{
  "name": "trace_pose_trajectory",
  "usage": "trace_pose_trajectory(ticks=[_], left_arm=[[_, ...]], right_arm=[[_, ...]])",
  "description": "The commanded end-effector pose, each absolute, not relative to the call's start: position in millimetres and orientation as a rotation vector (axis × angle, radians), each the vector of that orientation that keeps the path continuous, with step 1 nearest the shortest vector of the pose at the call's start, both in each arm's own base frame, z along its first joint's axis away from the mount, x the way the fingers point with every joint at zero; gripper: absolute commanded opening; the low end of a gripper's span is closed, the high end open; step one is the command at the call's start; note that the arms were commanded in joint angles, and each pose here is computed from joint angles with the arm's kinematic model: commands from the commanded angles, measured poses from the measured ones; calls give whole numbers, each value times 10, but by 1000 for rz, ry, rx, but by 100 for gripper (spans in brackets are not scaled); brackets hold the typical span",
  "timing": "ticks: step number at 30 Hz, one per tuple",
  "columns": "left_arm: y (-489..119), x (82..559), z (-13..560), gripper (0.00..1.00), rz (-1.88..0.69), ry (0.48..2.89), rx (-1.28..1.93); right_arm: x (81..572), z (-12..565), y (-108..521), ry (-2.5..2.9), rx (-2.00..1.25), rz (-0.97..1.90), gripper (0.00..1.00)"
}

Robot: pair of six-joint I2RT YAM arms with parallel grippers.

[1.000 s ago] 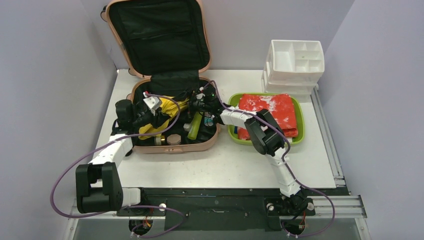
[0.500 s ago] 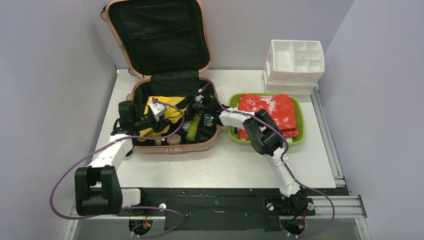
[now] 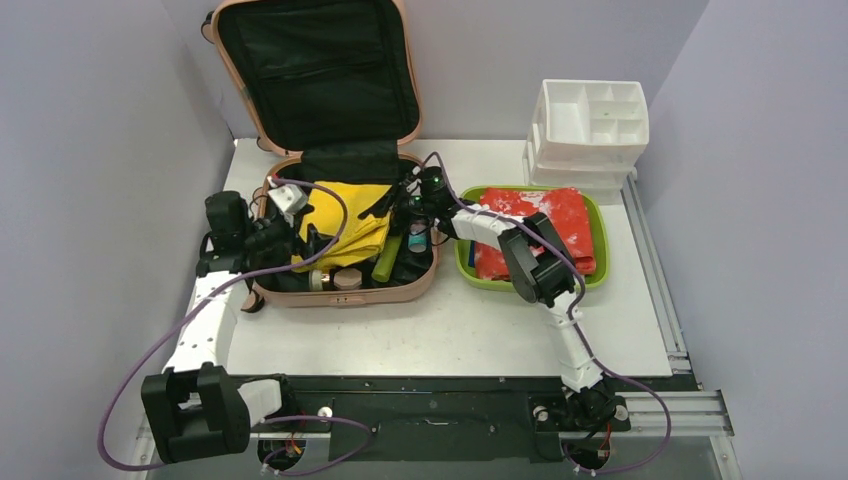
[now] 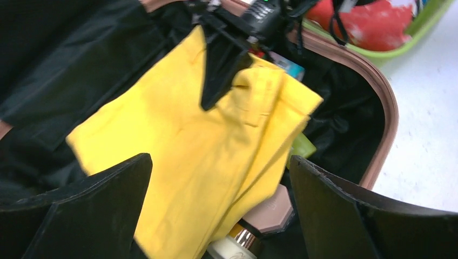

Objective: Open, take out, and arrange the luggage
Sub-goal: Pick up the clothes from the luggage.

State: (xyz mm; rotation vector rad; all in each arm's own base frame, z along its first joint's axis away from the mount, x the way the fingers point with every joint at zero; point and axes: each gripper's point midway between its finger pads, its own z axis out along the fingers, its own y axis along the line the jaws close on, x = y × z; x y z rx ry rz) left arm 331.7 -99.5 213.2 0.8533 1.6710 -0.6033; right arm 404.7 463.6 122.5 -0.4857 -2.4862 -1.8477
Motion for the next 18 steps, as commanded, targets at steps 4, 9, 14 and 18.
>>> trace_pose_trajectory(ticks=[4, 9, 14, 18], left_arm=[[-504, 3439, 2595, 96, -398, 1726, 592], [-327, 3417, 2569, 96, -328, 1767, 520], [-315, 3408, 2547, 96, -339, 1777, 499], [-309, 3410, 2545, 96, -344, 1781, 495]], right_arm=[[4126, 2174, 4389, -2728, 82, -2025, 0], [4113, 2158, 4148, -2969, 384, -1814, 0], [4144, 2137, 3787, -3035, 431, -1670, 0], [4153, 2117, 3449, -3022, 488, -1609, 0]])
